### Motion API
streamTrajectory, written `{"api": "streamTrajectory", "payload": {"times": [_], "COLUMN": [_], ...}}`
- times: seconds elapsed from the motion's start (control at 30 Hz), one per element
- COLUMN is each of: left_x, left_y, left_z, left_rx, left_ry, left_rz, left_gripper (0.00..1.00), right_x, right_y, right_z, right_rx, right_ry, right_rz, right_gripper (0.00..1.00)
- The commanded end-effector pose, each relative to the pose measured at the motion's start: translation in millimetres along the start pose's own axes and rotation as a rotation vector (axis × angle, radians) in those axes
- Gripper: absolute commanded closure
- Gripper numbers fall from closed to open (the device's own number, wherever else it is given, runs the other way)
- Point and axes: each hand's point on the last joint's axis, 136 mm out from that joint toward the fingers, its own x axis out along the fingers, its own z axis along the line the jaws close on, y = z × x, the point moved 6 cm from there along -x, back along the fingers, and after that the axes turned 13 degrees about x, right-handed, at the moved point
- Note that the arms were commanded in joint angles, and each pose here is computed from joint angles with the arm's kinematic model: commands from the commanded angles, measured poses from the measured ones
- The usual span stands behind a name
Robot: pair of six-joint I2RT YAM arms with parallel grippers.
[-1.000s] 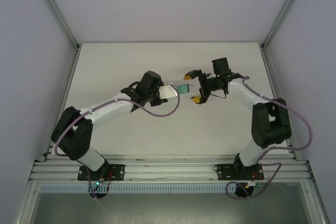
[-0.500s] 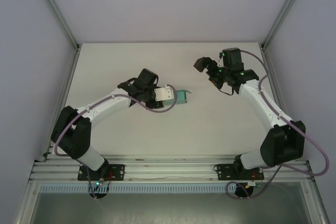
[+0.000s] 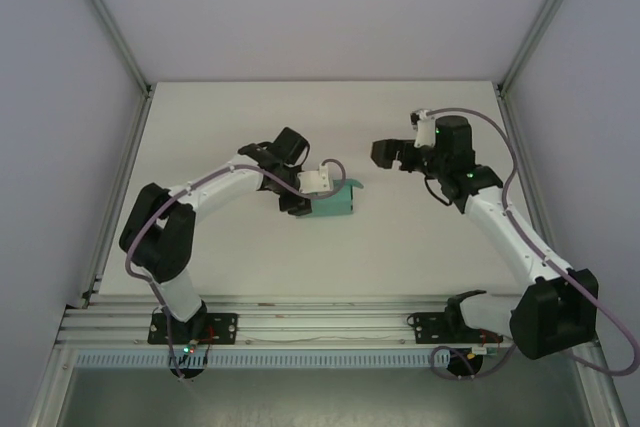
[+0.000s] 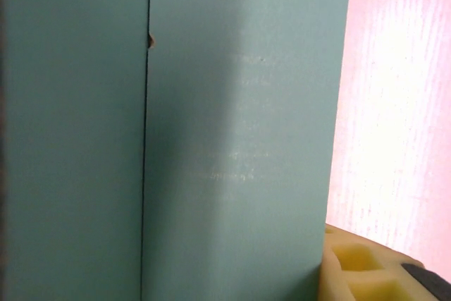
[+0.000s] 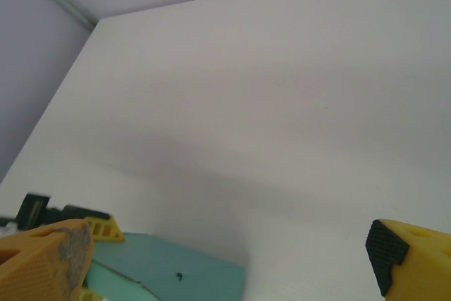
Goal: Assemble paper box
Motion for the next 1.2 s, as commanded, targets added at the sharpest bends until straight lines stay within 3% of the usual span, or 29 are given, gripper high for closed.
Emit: {"api": "streamTrajectory", "payload": {"times": [0.0,0.23,0.63,0.8,0.97,1.1,1.17], "left_x": [-3.9,12.7,18.2,19.6,19.4,18.8,18.3], "left_y": [-2.8,2.1,0.0,0.1,-1.6,-3.1,-3.8], "left_z": [-3.1,0.5,3.0,3.3,5.9,7.0,7.9], "left_rx": [0.006,-0.016,-0.005,-0.006,-0.009,-0.006,-0.009], "left_ry": [0.061,0.113,0.132,0.132,0.127,0.123,0.120], "left_rz": [-0.012,0.032,0.021,0.019,0.013,0.009,0.007], "left_gripper": [0.55,0.55,0.55,0.55,0.55,0.56,0.56], "right_x": [-8.3,4.3,40.1,50.8,57.9,63.0,64.4], "right_y": [9.6,31.2,58.8,63.2,64.0,64.2,64.1], "right_z": [22.0,26.1,21.3,18.5,18.9,18.7,19.2], "right_rx": [-0.214,-0.329,-0.387,-0.379,-0.377,-0.370,-0.370], "right_ry": [-0.101,-0.083,-0.153,-0.148,-0.154,-0.148,-0.148], "right_rz": [0.063,0.137,0.330,0.365,0.376,0.397,0.404], "right_gripper": [0.00,0.01,0.22,0.36,0.57,0.65,0.76]}}
